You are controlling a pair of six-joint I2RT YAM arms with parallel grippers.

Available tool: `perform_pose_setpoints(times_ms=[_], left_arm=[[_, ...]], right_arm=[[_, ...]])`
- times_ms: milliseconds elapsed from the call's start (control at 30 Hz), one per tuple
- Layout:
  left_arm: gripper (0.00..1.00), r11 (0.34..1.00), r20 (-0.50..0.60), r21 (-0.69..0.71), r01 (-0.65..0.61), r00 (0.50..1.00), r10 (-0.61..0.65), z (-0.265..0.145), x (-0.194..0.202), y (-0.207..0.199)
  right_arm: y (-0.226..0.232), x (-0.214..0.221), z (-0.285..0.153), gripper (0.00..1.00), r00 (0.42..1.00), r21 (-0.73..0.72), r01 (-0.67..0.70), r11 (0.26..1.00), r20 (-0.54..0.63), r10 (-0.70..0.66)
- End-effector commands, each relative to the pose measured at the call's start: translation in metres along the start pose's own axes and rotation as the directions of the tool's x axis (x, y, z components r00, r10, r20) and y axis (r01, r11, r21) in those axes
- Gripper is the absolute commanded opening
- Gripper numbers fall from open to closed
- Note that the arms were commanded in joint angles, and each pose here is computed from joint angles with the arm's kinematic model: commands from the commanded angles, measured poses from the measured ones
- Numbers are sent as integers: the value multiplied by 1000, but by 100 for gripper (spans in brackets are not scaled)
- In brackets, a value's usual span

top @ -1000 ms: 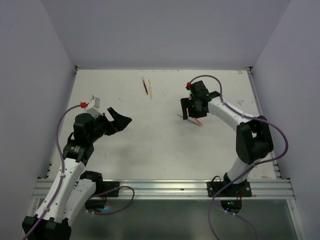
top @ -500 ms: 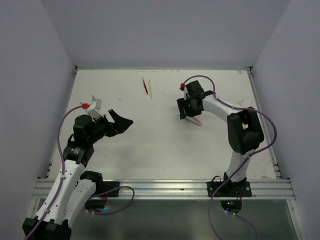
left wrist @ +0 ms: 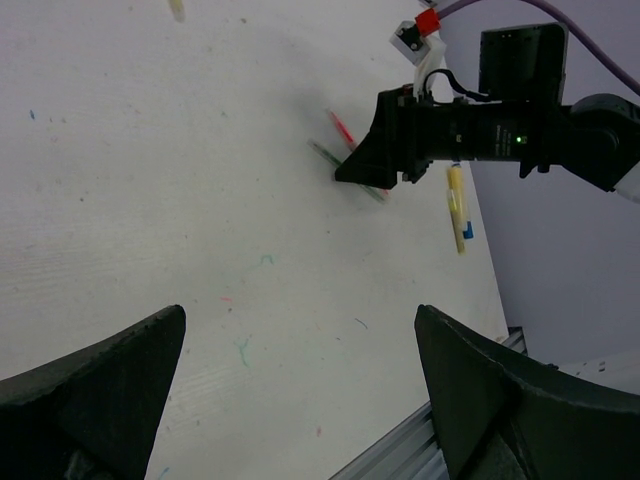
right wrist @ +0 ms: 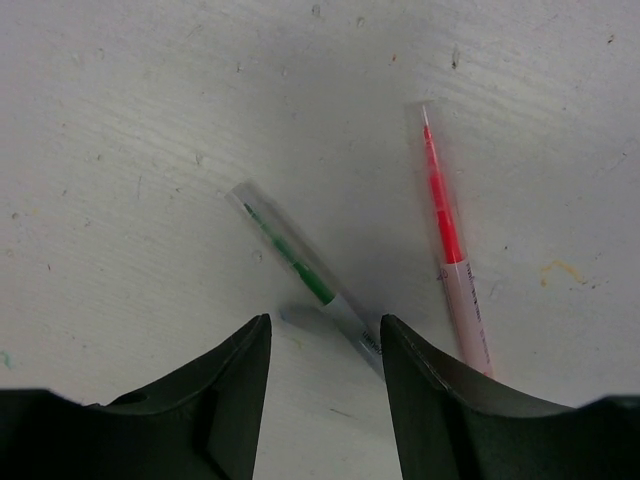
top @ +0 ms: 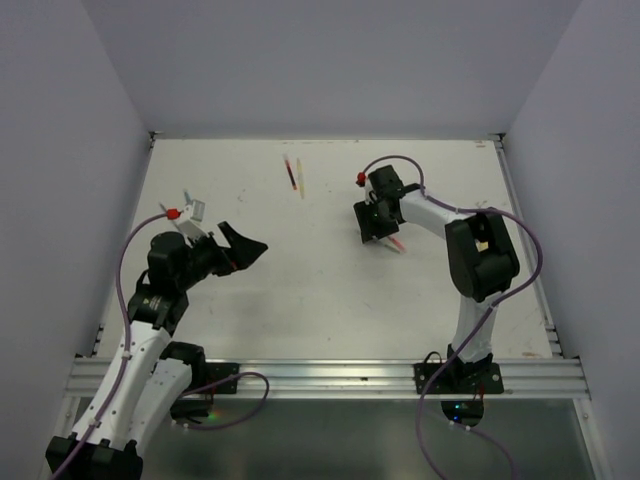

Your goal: Open the pen caps

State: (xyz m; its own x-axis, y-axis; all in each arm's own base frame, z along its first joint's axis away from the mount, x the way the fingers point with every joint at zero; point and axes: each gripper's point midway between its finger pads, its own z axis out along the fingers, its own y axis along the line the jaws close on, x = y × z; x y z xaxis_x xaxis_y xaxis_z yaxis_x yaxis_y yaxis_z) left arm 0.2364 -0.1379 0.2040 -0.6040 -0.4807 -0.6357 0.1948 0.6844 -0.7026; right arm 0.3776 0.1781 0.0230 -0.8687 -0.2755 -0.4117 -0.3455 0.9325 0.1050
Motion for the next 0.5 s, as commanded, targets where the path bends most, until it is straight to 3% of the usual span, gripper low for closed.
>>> perform_pose_setpoints(times_ms=[0, 300, 467], left_arm=[[100, 999, 1, 36, -23, 1000, 23, 0, 1, -4], [99, 1000, 1, 3, -27, 1000, 27, -1, 5, 5], [99, 1000, -14, 9, -17, 1000, 17, 1, 7, 5]], right_arm=[[9, -11, 1, 52, 999, -42, 30, 999, 40, -28], [16, 31, 13, 46, 997, 35, 56, 998, -55, -54], [18, 55, 23, 22, 992, 45, 69, 997, -106, -64]])
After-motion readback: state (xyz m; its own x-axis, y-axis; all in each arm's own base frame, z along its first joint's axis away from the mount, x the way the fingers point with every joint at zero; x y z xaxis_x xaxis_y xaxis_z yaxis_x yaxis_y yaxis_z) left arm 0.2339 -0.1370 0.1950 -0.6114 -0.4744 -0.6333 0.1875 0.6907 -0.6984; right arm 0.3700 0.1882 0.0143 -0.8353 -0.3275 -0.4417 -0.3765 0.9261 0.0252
